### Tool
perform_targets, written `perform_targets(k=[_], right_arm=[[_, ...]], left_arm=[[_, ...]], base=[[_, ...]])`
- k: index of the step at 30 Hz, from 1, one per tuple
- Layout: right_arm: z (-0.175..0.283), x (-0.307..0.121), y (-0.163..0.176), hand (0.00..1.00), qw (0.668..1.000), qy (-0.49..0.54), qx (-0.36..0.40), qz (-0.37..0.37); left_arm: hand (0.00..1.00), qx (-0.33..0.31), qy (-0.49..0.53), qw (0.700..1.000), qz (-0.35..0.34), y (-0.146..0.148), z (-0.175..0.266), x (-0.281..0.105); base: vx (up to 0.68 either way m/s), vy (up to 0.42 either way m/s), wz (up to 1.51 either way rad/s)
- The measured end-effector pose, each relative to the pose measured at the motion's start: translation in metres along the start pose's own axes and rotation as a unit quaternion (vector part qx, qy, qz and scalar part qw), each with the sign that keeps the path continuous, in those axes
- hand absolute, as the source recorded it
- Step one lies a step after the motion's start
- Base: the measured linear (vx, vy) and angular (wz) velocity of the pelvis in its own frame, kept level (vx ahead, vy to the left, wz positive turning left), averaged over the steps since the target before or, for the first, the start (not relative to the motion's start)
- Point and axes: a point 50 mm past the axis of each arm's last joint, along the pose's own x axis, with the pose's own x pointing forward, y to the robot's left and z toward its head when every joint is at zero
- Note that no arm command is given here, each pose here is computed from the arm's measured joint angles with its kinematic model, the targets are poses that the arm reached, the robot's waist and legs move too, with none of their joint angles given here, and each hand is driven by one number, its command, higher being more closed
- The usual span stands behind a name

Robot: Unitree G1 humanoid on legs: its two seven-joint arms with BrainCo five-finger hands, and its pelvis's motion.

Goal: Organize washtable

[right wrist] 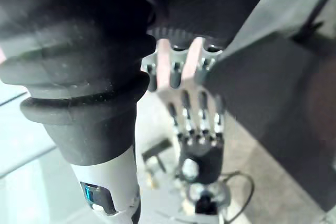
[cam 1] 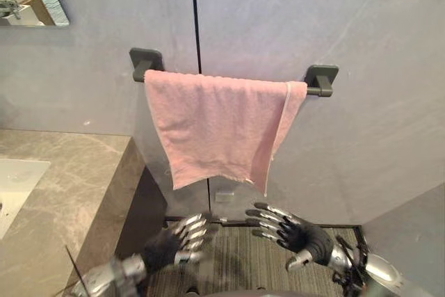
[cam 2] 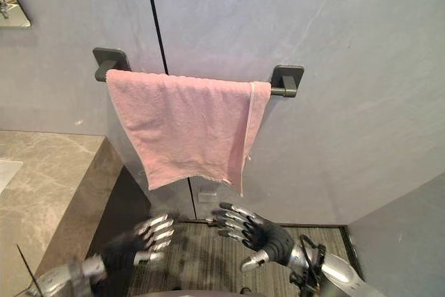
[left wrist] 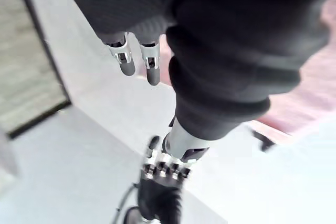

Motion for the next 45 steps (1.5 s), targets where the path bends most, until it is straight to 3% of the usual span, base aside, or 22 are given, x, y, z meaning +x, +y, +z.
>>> perform_targets(k=[7, 14, 21, 27, 34, 45], right_arm=[[0.003, 0.053, 0.007, 0.00, 0.998, -0.055, 0.028, 0.024], [0.009, 0.086, -0.012, 0.00, 0.992, -0.111, 0.026, -0.055], [0.051, 0.117, -0.023, 0.00, 0.981, -0.171, -0.059, -0.071], [0.110, 0.123, -0.052, 0.00, 0.951, -0.236, -0.137, -0.148], [0.149, 0.127, -0.057, 0.00, 0.925, -0.279, -0.183, -0.183], [0.155, 0.110, -0.068, 0.00, 0.907, -0.311, -0.176, -0.224]], left_arm=[[0.00, -0.033, -0.103, 0.994, -0.003, -0.016, 0.022, 0.045], [0.00, -0.057, -0.195, 0.976, 0.078, -0.009, 0.032, 0.074], [0.00, 0.056, -0.285, 0.946, 0.141, 0.003, 0.076, 0.105], [0.00, 0.138, -0.379, 0.890, 0.213, 0.024, 0.142, 0.114], [0.00, 0.163, -0.428, 0.856, 0.242, 0.027, 0.169, 0.115], [0.00, 0.161, -0.450, 0.808, 0.346, 0.059, 0.189, 0.099]], base=[[0.00, 0.000, 0.00], [-0.04, 0.000, 0.04], [-0.04, 0.002, -0.04], [-0.06, 0.013, -0.05], [-0.05, 0.016, -0.07], [-0.07, -0.002, -0.06]])
